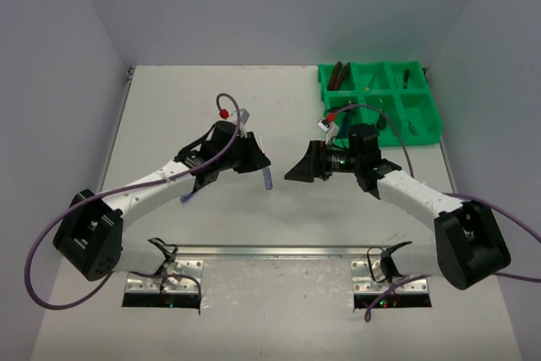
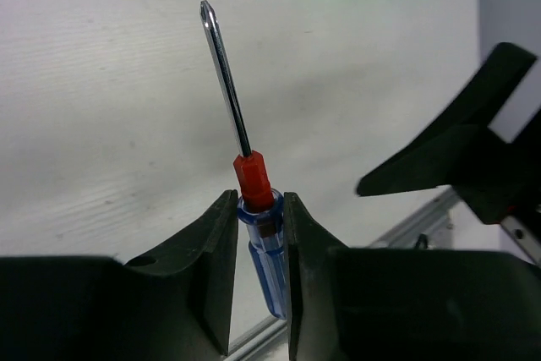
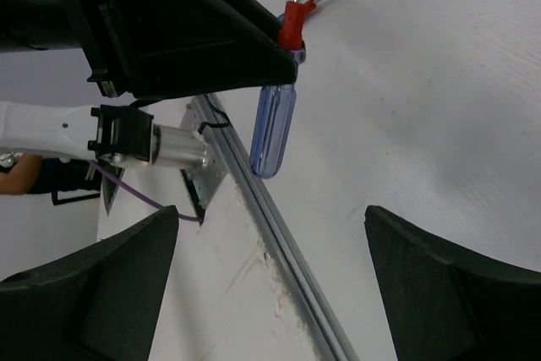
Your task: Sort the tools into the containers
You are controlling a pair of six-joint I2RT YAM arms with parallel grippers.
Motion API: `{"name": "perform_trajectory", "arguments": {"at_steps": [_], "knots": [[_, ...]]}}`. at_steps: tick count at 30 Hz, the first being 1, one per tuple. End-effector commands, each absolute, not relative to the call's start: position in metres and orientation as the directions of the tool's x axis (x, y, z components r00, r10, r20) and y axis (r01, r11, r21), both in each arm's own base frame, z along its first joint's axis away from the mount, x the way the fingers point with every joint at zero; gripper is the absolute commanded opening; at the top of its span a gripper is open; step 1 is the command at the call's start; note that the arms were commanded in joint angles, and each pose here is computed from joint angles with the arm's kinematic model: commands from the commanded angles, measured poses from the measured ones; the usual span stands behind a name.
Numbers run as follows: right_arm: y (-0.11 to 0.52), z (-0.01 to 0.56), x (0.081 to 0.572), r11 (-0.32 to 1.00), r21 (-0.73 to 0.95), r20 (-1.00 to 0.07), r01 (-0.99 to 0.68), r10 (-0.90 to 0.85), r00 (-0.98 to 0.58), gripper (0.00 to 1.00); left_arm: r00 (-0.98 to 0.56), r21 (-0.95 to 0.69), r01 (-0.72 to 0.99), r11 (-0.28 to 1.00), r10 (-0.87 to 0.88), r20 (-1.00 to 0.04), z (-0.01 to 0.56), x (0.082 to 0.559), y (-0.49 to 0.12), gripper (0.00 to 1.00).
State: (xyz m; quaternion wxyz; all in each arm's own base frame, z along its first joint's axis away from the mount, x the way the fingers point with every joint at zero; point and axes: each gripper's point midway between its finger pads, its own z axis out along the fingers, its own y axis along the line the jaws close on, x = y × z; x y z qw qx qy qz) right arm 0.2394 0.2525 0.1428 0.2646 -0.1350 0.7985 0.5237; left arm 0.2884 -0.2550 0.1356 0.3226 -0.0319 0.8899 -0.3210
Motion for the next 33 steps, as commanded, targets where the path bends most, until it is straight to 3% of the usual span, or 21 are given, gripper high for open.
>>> {"name": "perform_trajectory", "arguments": {"at_steps": [1, 4, 8, 10, 11, 13, 14, 15, 17, 20, 21, 24, 28, 33], "knots": [[0.278, 0.163, 0.239, 0.349, 0.753, -0.617, -0.558, 0.079, -0.783, 0.86, -0.757, -0.780, 0.290, 0.554, -0.366, -0.542, 0.202, 0.285, -0.295, 0.00], [0.291, 0.166, 0.234, 0.314, 0.764, -0.611, -0.563, 0.072, -0.788, 0.81, -0.773, -0.804, 0.316, 0.504, -0.355, -0.526, 0.210, 0.278, -0.304, 0.00], [0.299, 0.167, 0.238, 0.318, 0.760, -0.615, -0.567, 0.071, -0.785, 0.63, -0.793, -0.832, 0.324, 0.451, -0.349, -0.499, 0.211, 0.268, -0.312, 0.00], [0.302, 0.166, 0.239, 0.317, 0.759, -0.616, -0.568, 0.070, -0.785, 0.48, -0.795, -0.834, 0.333, 0.440, -0.344, -0.499, 0.212, 0.265, -0.314, 0.00], [0.302, 0.168, 0.240, 0.315, 0.757, -0.621, -0.573, 0.072, -0.781, 0.47, -0.795, -0.834, 0.336, 0.437, -0.343, -0.500, 0.213, 0.264, -0.314, 0.00], [0.305, 0.169, 0.242, 0.315, 0.757, -0.621, -0.573, 0.071, -0.781, 0.08, -0.788, -0.832, 0.342, 0.436, -0.349, -0.507, 0.213, 0.263, -0.313, 0.06], [0.304, 0.168, 0.244, 0.329, 0.753, -0.622, -0.569, 0.073, -0.780, 0.00, -0.781, -0.824, 0.344, 0.449, -0.350, -0.517, 0.213, 0.264, -0.311, 0.25], [0.301, 0.162, 0.248, 0.374, 0.747, -0.616, -0.549, 0.080, -0.784, 0.00, -0.770, -0.806, 0.332, 0.491, -0.353, -0.532, 0.210, 0.268, -0.306, 0.58], [0.288, 0.145, 0.260, 0.508, 0.688, -0.629, -0.518, 0.061, -0.775, 0.00, -0.747, -0.722, 0.286, 0.630, -0.325, -0.580, 0.205, 0.277, -0.288, 0.98], [0.256, 0.134, 0.289, 0.690, 0.549, -0.680, -0.472, 0.041, -0.732, 0.00, -0.680, -0.500, 0.094, 0.861, -0.311, -0.664, 0.190, 0.293, -0.227, 1.00], [0.222, 0.120, 0.304, 0.802, 0.470, -0.669, -0.369, 0.051, -0.742, 0.00, -0.628, -0.402, 0.000, 0.915, -0.313, -0.712, 0.200, 0.299, -0.196, 1.00], [0.149, 0.111, 0.332, 0.924, 0.346, -0.673, -0.161, 0.126, -0.729, 0.00, -0.518, -0.257, -0.140, 0.956, -0.292, -0.804, 0.242, 0.301, -0.144, 1.00], [0.013, 0.116, 0.373, 0.978, 0.080, -0.730, 0.195, 0.191, -0.656, 0.00, -0.489, -0.105, -0.177, 0.978, -0.181, -0.853, 0.255, 0.282, -0.102, 1.00], [-0.079, 0.137, 0.425, 0.921, -0.056, -0.748, 0.385, 0.216, -0.627, 0.00, -0.537, 0.034, -0.213, 0.976, -0.088, -0.839, 0.206, 0.271, -0.079, 1.00]]}}
